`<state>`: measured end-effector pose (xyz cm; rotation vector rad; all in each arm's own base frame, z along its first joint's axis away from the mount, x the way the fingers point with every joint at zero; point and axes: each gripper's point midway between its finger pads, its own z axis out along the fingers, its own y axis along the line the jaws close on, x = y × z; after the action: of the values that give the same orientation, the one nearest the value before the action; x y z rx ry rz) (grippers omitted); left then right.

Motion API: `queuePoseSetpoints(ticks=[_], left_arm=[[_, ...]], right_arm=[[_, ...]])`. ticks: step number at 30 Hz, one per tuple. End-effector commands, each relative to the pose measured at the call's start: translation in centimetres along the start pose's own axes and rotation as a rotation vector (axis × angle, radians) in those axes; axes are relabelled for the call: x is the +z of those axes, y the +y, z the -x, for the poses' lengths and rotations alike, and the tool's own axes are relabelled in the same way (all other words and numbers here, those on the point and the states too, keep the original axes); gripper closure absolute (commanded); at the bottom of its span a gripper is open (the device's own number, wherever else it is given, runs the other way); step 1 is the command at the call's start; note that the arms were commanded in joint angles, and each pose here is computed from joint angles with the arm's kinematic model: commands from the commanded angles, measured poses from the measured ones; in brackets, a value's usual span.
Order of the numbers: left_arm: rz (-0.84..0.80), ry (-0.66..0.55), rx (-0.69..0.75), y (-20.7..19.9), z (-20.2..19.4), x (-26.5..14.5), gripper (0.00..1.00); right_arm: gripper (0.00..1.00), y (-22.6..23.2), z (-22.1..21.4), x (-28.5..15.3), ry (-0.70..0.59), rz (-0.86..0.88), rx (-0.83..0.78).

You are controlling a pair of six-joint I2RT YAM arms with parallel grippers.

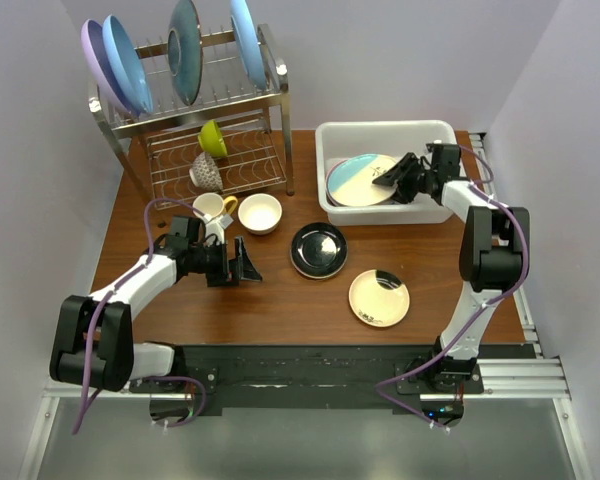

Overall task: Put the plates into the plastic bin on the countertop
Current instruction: Place the plate in the plastic bin.

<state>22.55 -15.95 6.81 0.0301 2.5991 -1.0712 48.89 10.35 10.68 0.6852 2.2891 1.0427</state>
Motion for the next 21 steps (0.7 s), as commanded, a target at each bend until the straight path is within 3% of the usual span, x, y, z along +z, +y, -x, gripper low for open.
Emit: queuePoseSetpoints(ticks=[1, 10, 21], left_arm=[[-0.040, -0.005, 0.038, -0.6, 0.1, 0.2, 0.00], [-0.049, -0.002, 0.040, -0.7, 0.1, 0.2, 0.00], [-0.050, 0.003, 0.042, -0.8, 0.0, 0.3, 0.00]], right_arm=[[0.48, 1.9, 1.4, -1.0, 0.006, -0.028, -0.164], [0.37, 1.3, 1.5, -1.7, 0.060, -0.151, -0.285], [0.36, -0.3, -0.7, -0.6, 0.161, -0.284, -0.390]])
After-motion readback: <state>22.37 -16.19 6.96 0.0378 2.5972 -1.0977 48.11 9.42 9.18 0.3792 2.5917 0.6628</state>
